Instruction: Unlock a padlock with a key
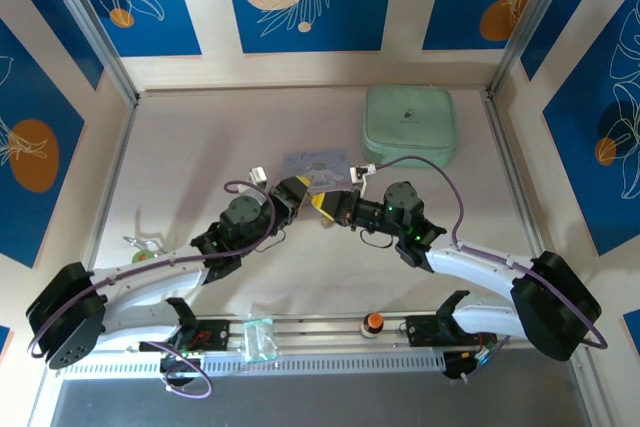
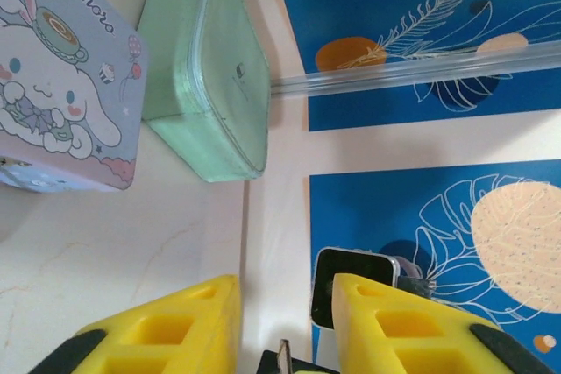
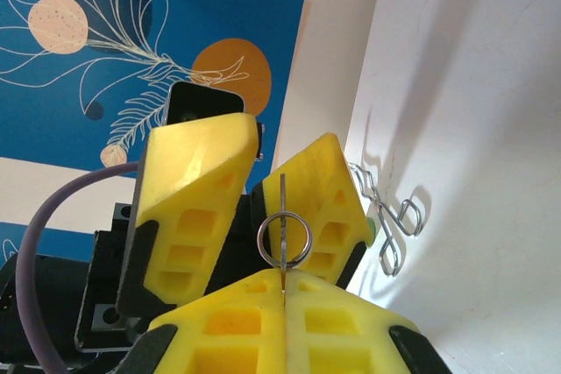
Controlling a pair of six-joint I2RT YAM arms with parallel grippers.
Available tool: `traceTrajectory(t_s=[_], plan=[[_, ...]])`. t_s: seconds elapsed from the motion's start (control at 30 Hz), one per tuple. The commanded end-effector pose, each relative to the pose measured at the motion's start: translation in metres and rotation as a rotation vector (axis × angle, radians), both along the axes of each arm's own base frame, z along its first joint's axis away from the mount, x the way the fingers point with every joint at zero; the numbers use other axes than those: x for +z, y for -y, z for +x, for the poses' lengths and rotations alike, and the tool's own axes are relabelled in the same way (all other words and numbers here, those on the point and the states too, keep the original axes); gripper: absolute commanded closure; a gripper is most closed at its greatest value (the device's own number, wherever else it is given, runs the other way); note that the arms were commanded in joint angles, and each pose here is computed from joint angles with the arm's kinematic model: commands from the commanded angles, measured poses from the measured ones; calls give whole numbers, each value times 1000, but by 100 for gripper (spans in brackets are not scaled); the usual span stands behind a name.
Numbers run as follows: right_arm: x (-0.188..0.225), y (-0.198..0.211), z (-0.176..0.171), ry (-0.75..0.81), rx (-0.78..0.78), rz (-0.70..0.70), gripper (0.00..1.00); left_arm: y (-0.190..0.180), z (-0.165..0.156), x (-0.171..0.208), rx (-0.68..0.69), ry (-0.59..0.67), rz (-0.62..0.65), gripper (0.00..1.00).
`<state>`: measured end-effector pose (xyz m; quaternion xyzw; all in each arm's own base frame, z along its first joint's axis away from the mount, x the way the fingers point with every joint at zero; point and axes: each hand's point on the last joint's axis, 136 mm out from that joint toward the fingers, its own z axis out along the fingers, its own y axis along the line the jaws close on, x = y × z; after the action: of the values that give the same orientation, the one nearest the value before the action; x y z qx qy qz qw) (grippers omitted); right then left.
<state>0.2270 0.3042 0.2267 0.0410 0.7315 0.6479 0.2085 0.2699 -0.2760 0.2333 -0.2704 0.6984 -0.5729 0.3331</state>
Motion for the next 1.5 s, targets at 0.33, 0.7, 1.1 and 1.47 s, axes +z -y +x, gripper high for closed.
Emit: traceTrajectory(t_s=[0.33,0.7,1.1,1.47], plan=[[-1,1,-3,-1,13,2,100,-8,3,-7,30,-12,24,96],[3,11,3,9,-47,9,27,-12,1,3,22,35,131,100],[41,2,6,79,-39,110,39,-8,-1,63,-7,185,189,100],[49,-1,6,64,-54,197,47,-3,-4,68,-5,216,124,100]])
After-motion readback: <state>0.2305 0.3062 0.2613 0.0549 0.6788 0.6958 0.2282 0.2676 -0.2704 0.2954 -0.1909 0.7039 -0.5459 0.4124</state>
